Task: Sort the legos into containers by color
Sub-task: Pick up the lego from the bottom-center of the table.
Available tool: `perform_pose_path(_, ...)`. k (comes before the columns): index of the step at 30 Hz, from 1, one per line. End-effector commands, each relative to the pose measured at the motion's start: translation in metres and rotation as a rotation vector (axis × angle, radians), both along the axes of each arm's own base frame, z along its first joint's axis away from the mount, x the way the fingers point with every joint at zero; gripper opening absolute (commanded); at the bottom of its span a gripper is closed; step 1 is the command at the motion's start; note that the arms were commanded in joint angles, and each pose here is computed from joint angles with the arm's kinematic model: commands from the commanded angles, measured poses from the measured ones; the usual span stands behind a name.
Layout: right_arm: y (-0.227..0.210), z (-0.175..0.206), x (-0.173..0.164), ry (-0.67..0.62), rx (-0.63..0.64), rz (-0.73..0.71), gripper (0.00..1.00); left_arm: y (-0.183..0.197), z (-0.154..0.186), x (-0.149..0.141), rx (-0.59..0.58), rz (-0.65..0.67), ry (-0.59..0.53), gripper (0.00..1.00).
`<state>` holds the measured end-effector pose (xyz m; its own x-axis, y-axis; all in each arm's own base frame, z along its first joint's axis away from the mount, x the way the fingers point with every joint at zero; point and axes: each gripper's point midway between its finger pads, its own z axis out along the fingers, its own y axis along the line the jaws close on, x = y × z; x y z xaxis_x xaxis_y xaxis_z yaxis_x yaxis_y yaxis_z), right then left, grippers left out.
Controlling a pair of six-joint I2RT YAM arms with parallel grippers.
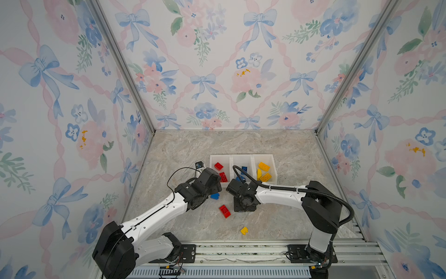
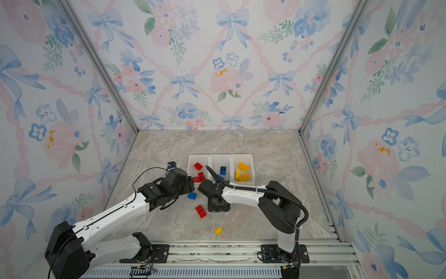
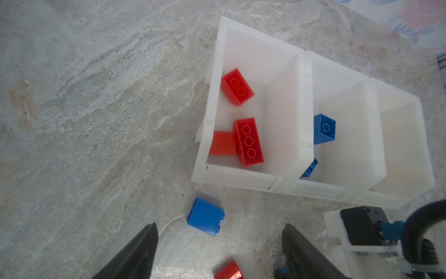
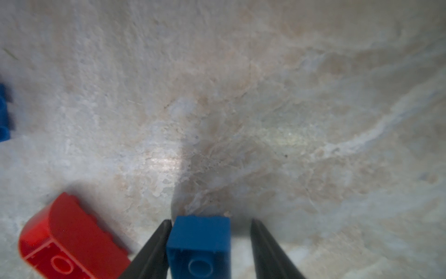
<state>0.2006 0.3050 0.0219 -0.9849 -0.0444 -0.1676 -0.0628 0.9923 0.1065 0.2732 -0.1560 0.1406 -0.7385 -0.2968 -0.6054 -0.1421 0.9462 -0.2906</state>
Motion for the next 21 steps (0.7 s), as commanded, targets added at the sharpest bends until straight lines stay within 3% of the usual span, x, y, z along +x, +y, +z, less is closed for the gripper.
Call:
perform_pose_path(1,0.003,-0.006,-0.004,0.013,-0.011,0.005,0.49,0.005,-0.003,-0.004,-0.014,0.015,0.005,0.83)
perform_pose_path(13,0.002,0.012,0.0,-0.017,-0.018,0.025,0.32,0.006,-0.008,-0.008,-0.035,0.025,0.009,0.85)
perform_pose_path(21,-0.006,0.06,0.017,-0.107,-0.001,0.034,0.29,0.006,-0.011,-0.009,-0.049,0.03,0.008,0.86)
